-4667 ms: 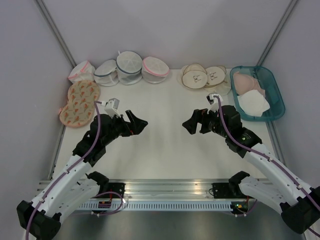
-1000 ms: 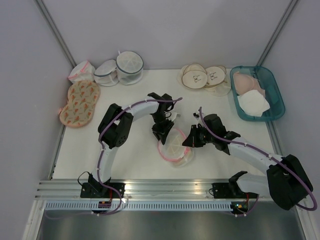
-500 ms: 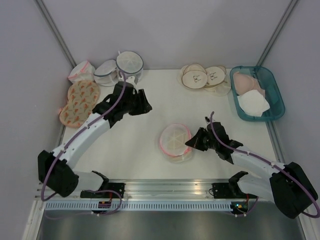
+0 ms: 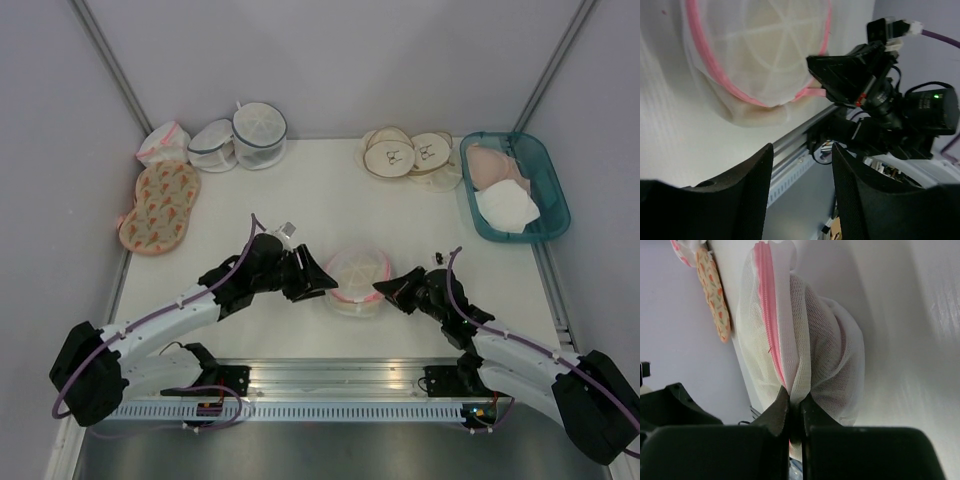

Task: Unzip the laundry bag and remove the bra

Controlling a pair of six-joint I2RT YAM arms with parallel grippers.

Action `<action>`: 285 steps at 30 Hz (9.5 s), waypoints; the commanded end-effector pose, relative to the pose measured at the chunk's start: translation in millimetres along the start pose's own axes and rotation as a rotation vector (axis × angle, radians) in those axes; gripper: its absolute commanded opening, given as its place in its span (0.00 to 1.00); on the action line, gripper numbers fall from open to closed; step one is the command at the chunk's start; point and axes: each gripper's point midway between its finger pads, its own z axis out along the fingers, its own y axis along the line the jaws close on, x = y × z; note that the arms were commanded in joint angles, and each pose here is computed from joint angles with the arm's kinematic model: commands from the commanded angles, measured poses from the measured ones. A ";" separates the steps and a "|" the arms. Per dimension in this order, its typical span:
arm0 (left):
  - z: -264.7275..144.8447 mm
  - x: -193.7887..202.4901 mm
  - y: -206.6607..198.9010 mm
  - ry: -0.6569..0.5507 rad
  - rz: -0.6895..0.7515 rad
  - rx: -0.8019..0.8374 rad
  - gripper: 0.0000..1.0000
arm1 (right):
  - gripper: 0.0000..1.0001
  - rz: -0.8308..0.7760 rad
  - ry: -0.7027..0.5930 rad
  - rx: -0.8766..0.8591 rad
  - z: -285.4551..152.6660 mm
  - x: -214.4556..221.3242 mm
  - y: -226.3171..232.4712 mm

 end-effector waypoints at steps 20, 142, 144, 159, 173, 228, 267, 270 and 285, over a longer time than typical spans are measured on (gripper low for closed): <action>41.7 19.8 -35.9 -0.072 -0.258 0.132 0.56 | 0.01 0.103 -0.074 -0.152 -1.0 8.4 35.5; 36.4 -89.2 63.7 -0.422 -0.004 -0.323 0.65 | 0.60 -0.176 -0.026 -0.163 -17.4 20.2 56.3; 36.5 -94.3 65.9 -0.425 -0.001 -0.324 0.65 | 0.54 -0.190 -0.069 -0.154 -18.3 11.8 58.8; 36.7 -95.8 1.6 -0.366 0.104 -0.069 0.64 | 0.00 -0.353 -0.179 0.046 8.2 -14.6 44.8; 60.6 -71.7 43.4 -0.229 0.110 -0.197 0.61 | 0.01 -0.432 -0.201 0.189 20.2 -23.9 23.3; 21.7 -80.0 40.3 -0.461 -0.270 -0.039 0.02 | 0.47 -0.732 0.148 -0.106 -18.5 44.2 94.1; 7.0 -84.7 29.3 -0.509 -0.502 0.099 0.02 | 0.42 -0.729 0.276 -0.197 7.1 98.3 95.0; 6.7 -84.9 28.7 -0.509 -0.499 0.100 0.02 | 0.43 -0.727 0.289 -0.197 3.9 100.1 94.4; 7.3 -85.5 29.2 -0.508 -0.496 0.097 0.02 | 0.45 -0.703 0.307 -0.244 -0.7 104.7 104.9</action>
